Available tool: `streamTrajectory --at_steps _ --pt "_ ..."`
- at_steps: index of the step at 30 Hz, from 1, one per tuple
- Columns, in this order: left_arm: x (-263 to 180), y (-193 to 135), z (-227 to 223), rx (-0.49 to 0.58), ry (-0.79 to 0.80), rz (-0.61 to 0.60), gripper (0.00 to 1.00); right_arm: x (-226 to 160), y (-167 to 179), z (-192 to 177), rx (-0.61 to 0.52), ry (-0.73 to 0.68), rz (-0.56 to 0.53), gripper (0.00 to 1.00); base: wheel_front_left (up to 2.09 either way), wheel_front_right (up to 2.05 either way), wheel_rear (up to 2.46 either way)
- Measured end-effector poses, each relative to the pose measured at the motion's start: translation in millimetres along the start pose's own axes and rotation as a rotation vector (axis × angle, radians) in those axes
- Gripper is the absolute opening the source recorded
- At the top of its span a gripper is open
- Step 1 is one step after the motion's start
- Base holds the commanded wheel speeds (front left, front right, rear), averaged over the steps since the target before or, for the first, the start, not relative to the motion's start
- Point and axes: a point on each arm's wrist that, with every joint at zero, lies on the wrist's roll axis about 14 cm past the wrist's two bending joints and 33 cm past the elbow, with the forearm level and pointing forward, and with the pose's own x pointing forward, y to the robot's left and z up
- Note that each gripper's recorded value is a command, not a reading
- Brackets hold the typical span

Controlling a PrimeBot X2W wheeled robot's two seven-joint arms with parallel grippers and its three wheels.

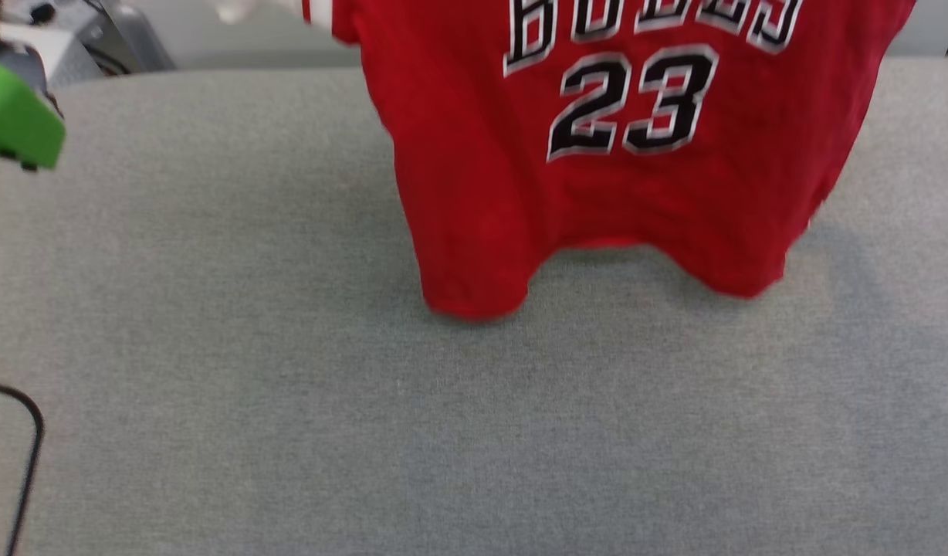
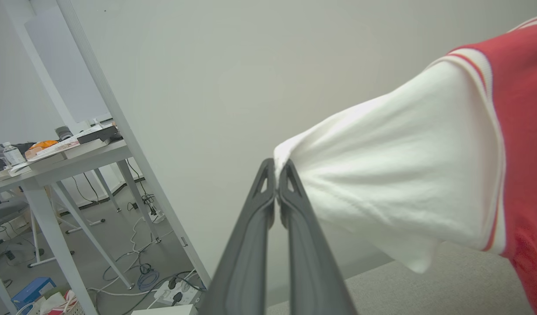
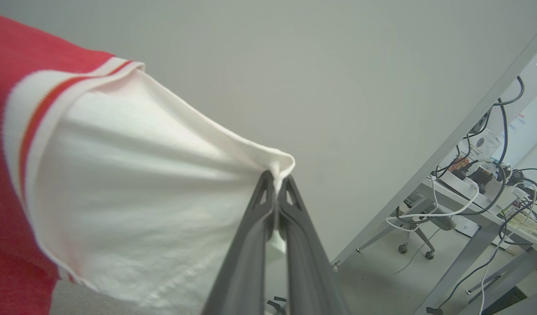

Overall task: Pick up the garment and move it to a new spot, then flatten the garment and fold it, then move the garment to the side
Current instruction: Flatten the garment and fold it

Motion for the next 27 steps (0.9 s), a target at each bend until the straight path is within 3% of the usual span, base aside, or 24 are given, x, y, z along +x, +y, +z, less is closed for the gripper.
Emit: streamTrajectory --at_steps 9,19,27 --pt "91.8 9.1 -28.9 0.065 -0.007 -0.031 0.00 77.3 -7.6 -25.7 0.009 0.001 -0.064 0.00 0.00 0.00 0.00" --pt "179.9 35.1 -47.3 0.085 -0.108 0.046 0.00 147.6 -0.9 -57.3 0.027 -0.040 -0.117 0.00 0.00 0.00 0.00" --pt "203.8 30.9 -133.9 0.049 -0.020 0.058 0.00 175.7 39.4 -122.0 0.040 -0.016 -0.087 0.00 0.00 0.00 0.00"
